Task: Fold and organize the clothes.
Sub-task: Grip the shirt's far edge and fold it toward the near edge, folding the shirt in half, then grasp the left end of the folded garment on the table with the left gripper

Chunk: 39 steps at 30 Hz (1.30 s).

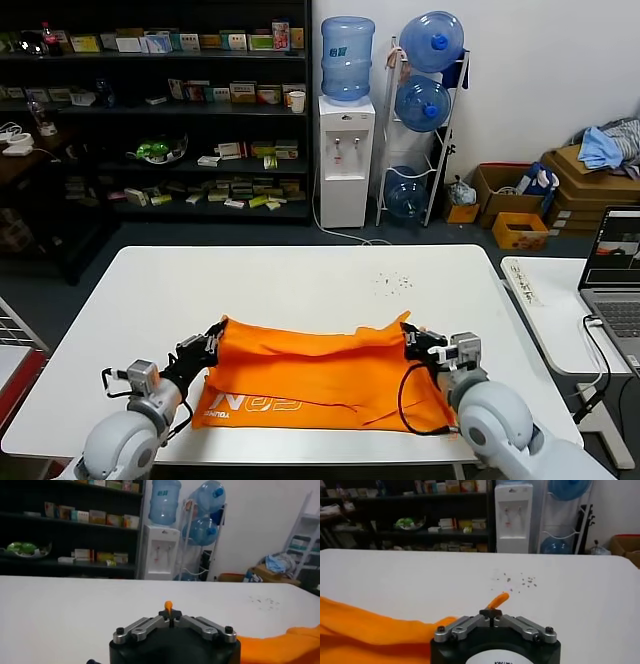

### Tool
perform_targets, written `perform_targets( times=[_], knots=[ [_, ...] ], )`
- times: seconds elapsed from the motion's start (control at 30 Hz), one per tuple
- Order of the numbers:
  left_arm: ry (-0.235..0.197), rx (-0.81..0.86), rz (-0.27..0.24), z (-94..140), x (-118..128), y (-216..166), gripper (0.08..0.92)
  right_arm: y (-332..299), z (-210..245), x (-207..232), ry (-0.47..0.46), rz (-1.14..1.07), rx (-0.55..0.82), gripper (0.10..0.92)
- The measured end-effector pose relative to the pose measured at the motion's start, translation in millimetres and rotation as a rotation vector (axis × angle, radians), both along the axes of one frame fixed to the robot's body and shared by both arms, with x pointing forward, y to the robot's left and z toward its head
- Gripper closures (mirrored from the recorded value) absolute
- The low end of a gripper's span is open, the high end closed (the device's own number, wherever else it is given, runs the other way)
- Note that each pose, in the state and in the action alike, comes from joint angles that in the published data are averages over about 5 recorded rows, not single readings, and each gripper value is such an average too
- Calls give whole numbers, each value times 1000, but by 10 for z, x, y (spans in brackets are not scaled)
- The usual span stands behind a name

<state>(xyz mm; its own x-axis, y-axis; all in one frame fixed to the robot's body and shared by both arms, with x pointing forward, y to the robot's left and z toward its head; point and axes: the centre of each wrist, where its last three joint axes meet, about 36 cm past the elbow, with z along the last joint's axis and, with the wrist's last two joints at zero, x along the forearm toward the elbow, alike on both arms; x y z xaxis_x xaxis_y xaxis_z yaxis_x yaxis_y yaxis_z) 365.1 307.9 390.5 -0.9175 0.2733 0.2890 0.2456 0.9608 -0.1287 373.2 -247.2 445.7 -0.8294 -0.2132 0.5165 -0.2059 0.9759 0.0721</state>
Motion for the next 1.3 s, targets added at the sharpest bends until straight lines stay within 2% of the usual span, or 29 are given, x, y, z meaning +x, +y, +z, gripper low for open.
perform_targets(
  times=[0.13,0.23,0.4,0.67,0.9,1.03,1.3],
  knots=[
    [15,-4,-1,21,-160,15,895,-11,47,-167,15,-7,-6,881],
    [35,-9,-4,10,-279,20,844,-30,71,-245,26,-10,-11,815],
    [66,-6,1,-46,-442,47,697,-75,116,-331,36,-13,-22,668],
    [84,6,11,-60,-624,95,472,-168,151,-455,42,-40,-26,442],
    [107,-5,38,-185,-802,137,265,-299,94,-570,46,-84,-29,245],
    [114,-29,66,-284,-854,107,189,-323,88,-619,42,-98,-27,203],
    [113,-56,102,-451,-819,59,177,-342,110,-658,31,-114,-25,200]
  ],
)
